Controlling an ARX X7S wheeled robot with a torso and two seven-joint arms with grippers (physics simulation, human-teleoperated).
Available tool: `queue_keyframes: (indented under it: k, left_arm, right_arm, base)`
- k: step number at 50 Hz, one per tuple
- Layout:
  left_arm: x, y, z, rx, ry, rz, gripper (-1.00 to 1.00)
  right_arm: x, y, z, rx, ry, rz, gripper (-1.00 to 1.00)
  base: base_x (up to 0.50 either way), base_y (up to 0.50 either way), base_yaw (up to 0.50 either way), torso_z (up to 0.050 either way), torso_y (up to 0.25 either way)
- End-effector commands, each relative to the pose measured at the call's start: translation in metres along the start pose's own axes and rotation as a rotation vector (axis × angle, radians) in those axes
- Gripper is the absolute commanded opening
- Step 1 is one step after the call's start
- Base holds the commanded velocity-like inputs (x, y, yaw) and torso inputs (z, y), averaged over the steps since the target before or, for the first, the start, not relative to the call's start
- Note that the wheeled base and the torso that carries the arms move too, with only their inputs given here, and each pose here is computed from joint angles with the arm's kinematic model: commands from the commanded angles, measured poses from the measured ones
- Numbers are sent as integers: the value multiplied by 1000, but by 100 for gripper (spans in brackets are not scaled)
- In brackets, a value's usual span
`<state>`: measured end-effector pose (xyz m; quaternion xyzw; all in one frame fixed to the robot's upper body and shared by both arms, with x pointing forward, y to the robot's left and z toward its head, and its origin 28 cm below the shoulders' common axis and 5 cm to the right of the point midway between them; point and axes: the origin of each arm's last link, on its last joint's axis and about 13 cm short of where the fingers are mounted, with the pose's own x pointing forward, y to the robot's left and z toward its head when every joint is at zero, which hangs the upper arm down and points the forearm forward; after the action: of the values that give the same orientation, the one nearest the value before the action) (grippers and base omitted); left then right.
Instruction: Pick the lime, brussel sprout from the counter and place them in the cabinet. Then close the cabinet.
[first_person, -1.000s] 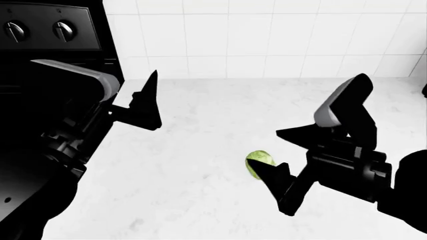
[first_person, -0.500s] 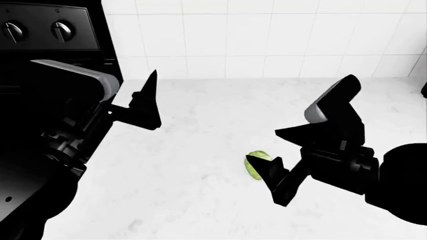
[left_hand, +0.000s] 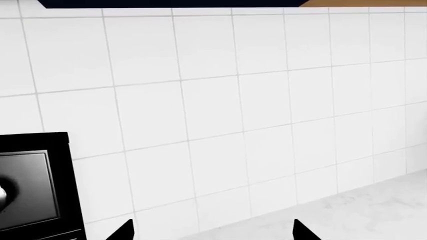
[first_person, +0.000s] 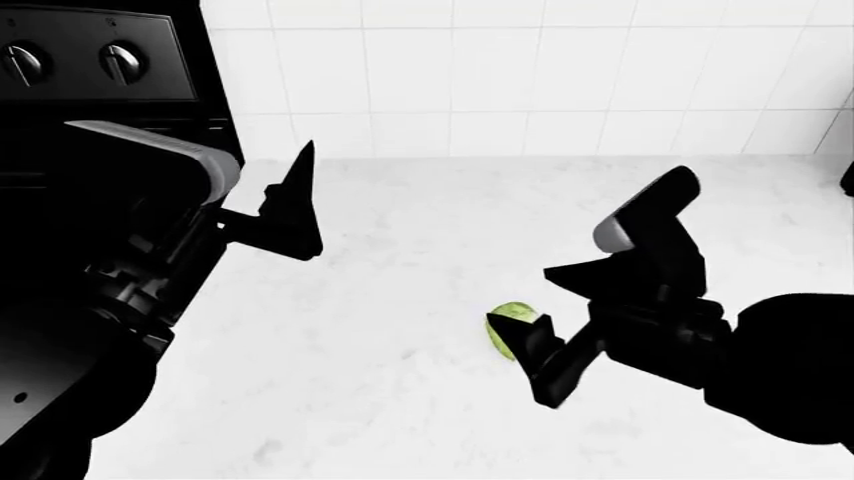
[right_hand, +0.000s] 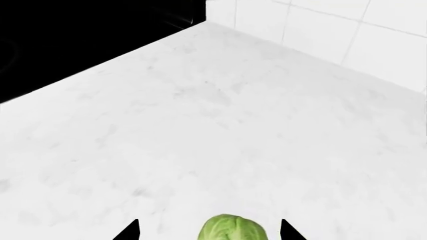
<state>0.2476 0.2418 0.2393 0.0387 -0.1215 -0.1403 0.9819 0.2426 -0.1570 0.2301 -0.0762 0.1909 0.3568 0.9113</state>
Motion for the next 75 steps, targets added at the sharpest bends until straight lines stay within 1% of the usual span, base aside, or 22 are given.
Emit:
queue_keyframes:
  k: [1,31,49,57,61,62,66,71,75]
  left_arm:
    - [-8,-6,-23,-17,99,-24,100]
    - [-8,-6,-25,-19,102,-25,100]
    - [-8,-5,-24,-17,100,-25,100]
    - [-9,-5,-24,-19,100,-23,100]
    - [-9,-5,-25,-21,102,-22,100]
    - [-9,-5,-26,-22,103,-22,100]
    - [-9,-5,-26,-23,104,-22,100]
    - [-9,-5,-29,-25,108,-22,100]
    - [-10,-6,-31,-26,110,-26,100]
  right_arm:
    - [7,-2,-5,23,8,-17,100]
    - [26,-3,-21,19,130,-28,100]
    - [37,-7,-22,28,160,-41,100]
    - [45,-7,-27,1,219,-31,100]
    - [48,-7,-26,-2,222,-30,100]
    - [48,-7,-26,-2,220,-27,-100]
    - [47,-6,-24,-11,218,-27,-100]
    - [35,-4,-14,-46,203,-38,-100]
    - [23,0,-4,-89,147,-62,-100]
  base:
    - [0,0,0,0,0]
    - [0,0,0,0,0]
    - [0,0,0,0,0]
    - [0,0,0,0,0]
    - [0,0,0,0,0]
    - [0,0,0,0,0]
    - [0,0,0,0,0]
    - [-4,4,5,0,0]
    - [-6,4,7,0,0]
